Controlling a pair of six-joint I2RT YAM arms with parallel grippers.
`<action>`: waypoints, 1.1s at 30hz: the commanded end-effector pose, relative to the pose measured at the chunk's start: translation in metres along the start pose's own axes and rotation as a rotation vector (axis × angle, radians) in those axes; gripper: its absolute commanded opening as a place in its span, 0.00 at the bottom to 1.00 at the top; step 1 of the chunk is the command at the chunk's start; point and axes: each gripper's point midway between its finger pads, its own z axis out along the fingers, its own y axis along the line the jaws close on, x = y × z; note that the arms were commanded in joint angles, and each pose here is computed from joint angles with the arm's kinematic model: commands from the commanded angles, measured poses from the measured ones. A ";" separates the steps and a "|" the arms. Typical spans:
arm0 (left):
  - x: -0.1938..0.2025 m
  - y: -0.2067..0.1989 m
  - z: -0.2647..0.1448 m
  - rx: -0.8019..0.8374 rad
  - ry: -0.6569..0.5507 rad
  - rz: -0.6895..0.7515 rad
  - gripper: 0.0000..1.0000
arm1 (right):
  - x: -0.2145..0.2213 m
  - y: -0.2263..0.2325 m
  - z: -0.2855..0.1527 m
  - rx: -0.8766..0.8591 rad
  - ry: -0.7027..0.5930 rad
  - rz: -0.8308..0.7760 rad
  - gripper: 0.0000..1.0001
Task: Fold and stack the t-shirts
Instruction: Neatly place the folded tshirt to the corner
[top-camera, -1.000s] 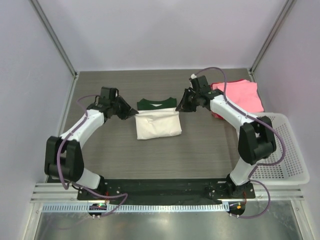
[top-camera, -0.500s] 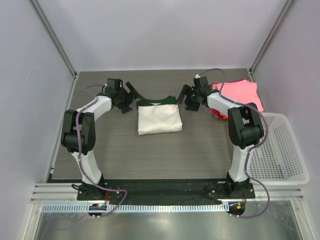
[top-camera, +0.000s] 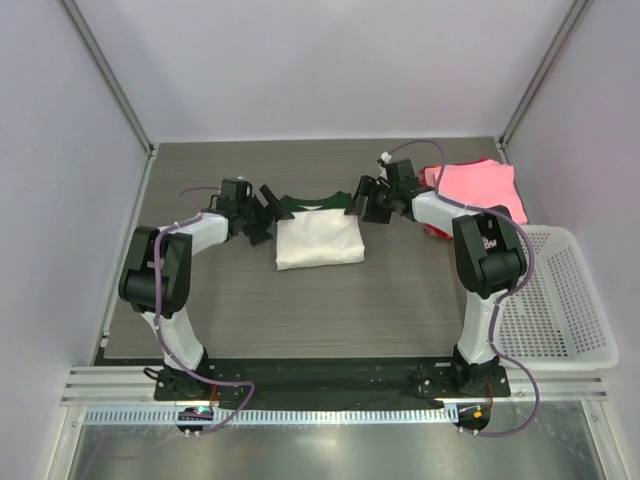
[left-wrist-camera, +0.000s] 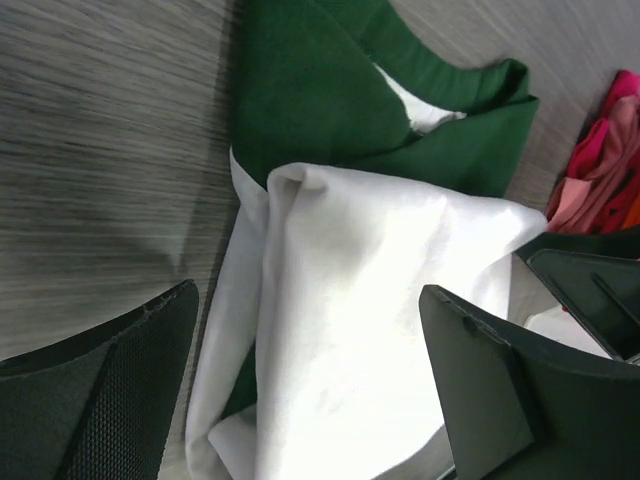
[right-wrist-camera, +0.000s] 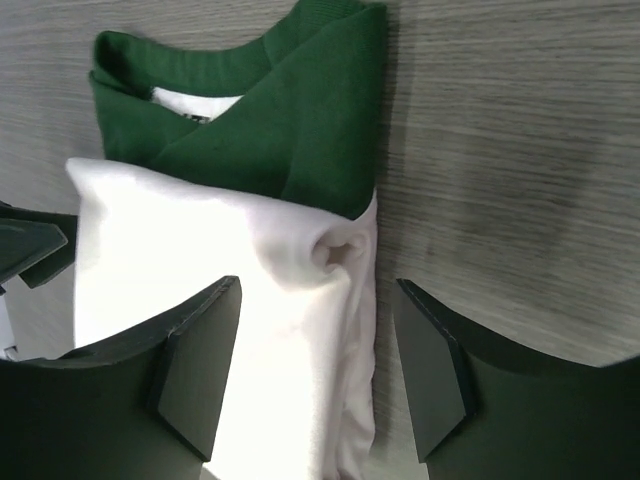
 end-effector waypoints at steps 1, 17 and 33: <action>-0.006 -0.007 0.016 0.042 -0.002 0.043 0.91 | -0.008 0.001 0.014 0.002 -0.014 -0.064 0.68; -0.015 0.015 0.077 -0.040 0.026 0.066 0.55 | -0.012 -0.012 0.075 0.064 0.033 -0.074 0.42; -0.035 -0.078 0.034 0.144 -0.165 0.179 0.00 | -0.079 0.065 -0.009 -0.061 -0.193 -0.155 0.01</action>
